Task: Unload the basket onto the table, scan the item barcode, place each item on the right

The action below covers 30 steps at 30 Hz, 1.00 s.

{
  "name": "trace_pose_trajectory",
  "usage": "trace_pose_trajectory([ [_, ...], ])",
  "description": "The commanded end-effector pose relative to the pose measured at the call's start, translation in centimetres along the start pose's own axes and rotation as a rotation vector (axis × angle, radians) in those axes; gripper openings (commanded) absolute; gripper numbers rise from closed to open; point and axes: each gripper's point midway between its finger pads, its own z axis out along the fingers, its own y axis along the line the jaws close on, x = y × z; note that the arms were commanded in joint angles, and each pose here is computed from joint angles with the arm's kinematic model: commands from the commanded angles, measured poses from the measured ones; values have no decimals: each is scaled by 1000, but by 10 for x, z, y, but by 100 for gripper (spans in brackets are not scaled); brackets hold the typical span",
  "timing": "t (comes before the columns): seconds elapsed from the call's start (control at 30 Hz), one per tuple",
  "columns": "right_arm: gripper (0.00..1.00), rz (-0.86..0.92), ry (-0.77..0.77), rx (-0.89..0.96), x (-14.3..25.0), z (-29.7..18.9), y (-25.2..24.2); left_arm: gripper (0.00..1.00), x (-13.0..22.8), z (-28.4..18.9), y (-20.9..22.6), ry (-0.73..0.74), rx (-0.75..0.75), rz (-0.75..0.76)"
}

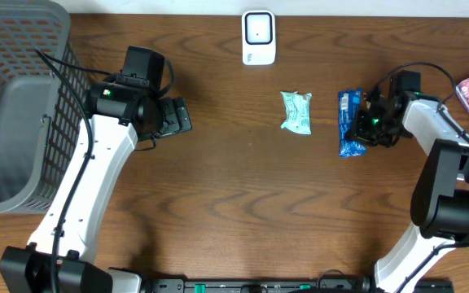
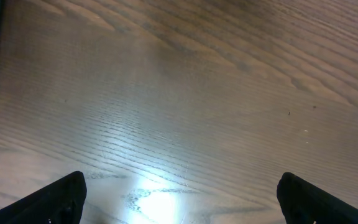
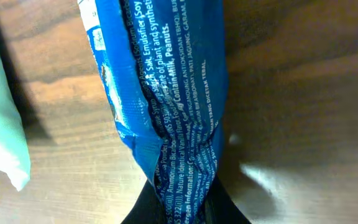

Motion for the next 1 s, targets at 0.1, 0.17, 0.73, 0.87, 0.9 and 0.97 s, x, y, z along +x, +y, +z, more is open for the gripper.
trace_pose_trajectory([
  [0.1, 1, -106, -148, 405, -42, -48, -1, 98, 0, 1, 4, 1, -16, 14],
  [0.17, 2, -197, -195, 692, -41, -55, -3, 98, 0, 1, 4, 1, -16, 14],
  [0.73, 10, -473, -125, 1109, -4, -2, 27, 98, 0, 1, 4, 1, -16, 14],
  [0.87, 31, -488, -123, 990, 0, 2, 63, 98, 0, 1, 4, 1, -16, 14],
  [0.9, 35, -485, -122, 950, -2, 1, 73, 98, 0, 1, 4, 1, -16, 14],
  [0.97, 35, -474, -121, 901, -7, -5, 86, 98, 0, 1, 4, 1, -16, 14],
])
